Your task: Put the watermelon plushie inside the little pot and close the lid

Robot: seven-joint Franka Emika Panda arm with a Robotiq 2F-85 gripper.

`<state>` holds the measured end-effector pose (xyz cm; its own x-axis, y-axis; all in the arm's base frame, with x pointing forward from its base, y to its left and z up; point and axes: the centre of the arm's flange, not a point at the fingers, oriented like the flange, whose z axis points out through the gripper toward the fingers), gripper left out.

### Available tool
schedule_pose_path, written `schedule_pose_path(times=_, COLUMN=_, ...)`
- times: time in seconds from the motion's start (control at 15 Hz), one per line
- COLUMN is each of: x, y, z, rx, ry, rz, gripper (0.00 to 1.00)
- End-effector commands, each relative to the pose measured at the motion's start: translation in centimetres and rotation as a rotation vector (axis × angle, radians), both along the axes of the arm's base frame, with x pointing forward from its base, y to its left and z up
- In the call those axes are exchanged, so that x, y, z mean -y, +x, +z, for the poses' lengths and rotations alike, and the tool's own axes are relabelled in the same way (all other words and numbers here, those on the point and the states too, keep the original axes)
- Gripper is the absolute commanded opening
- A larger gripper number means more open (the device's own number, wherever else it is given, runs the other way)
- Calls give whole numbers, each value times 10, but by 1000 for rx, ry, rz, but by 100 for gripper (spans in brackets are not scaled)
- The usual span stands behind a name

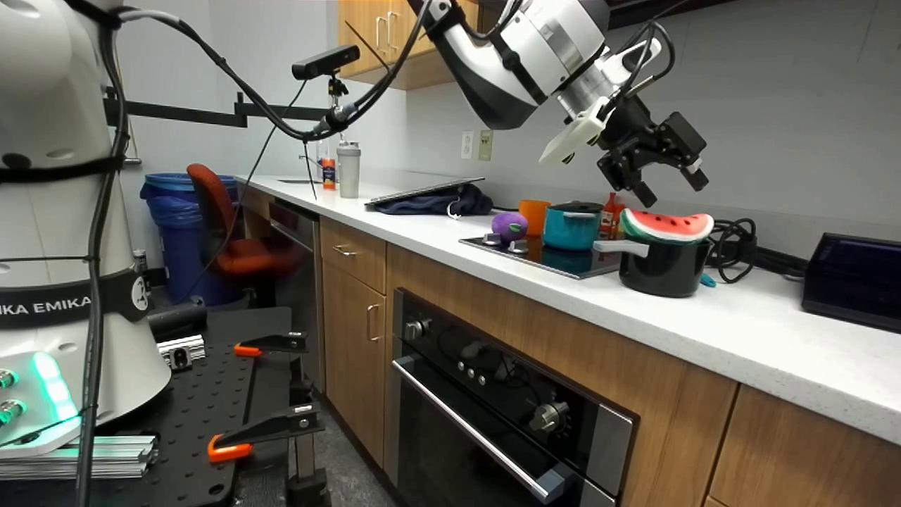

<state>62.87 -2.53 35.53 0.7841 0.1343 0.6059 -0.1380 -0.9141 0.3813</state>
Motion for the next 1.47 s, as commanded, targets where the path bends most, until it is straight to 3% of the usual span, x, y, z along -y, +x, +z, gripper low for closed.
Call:
schedule_pose_path(times=0.0, x=8, y=-12, z=4, rx=7, ry=-19, rz=-24, gripper=63)
schedule_pose_path(times=0.53, x=7, y=-3, z=-16, rx=-25, ry=-12, rz=-9, gripper=1)
schedule_pose_path(times=1.4, x=1, y=5, z=-33, rx=-56, ry=-19, rz=11, gripper=0)
